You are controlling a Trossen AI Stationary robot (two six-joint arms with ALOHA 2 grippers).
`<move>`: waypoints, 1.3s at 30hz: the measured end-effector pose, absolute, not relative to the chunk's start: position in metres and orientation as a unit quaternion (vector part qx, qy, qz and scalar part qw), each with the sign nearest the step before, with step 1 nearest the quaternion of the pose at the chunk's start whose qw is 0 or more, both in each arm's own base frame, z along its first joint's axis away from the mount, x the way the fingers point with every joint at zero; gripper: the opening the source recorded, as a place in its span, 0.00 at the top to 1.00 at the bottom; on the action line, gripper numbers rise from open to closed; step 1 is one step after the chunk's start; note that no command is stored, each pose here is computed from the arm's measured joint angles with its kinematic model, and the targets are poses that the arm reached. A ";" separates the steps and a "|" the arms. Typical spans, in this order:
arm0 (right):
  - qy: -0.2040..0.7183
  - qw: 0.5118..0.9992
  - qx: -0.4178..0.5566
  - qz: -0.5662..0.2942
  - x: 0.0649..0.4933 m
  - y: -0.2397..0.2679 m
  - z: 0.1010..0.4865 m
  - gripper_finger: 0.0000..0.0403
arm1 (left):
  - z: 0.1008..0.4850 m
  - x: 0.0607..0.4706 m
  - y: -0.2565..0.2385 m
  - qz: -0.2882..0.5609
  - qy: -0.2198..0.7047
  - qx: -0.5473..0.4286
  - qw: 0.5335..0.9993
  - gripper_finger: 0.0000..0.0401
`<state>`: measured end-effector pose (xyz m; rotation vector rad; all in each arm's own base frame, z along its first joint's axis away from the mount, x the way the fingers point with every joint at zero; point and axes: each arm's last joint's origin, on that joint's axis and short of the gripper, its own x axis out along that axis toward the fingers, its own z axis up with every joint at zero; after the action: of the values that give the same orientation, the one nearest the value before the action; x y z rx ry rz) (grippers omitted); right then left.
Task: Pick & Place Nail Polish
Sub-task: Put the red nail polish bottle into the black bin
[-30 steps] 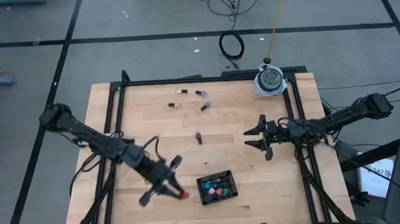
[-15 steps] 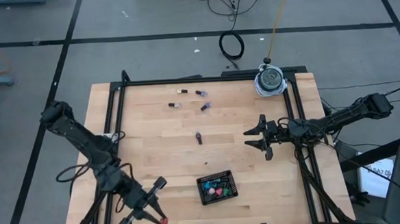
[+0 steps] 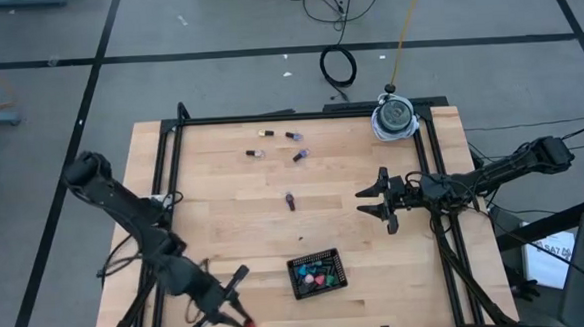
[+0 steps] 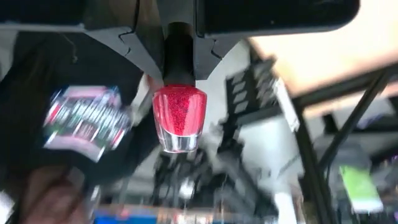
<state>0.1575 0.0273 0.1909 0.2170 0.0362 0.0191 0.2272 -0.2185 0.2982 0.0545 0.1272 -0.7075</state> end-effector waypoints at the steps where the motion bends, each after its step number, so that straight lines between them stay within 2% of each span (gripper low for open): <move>1: 0.018 0.994 0.108 0.010 0.158 0.027 0.191 0.58 | 0.293 0.231 -0.216 -0.339 0.077 0.036 0.937 0.91; 7: 0.018 0.994 0.108 0.010 0.157 0.027 0.191 0.58 | 0.267 0.258 -0.197 -0.244 0.142 0.072 0.957 0.91; 11: 0.018 0.994 0.108 0.010 0.157 0.027 0.191 0.58 | 0.255 0.268 -0.175 -0.105 0.190 0.115 0.969 0.91; 18: 0.018 0.994 0.108 0.010 0.157 0.027 0.191 0.58 | 0.236 0.269 -0.135 0.090 0.291 0.232 0.924 0.91; 27: 0.018 0.994 0.108 0.010 0.157 0.027 0.191 0.58 | 0.228 0.272 -0.098 0.204 0.346 0.260 0.878 0.91; 39: 0.018 0.994 0.108 0.010 0.157 0.027 0.191 0.58 | 0.230 0.277 -0.061 0.328 0.360 0.329 0.809 0.91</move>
<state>0.1575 0.0274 0.1909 0.2167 0.0362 0.0194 0.2767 -0.0613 0.2302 0.7036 0.7688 0.7023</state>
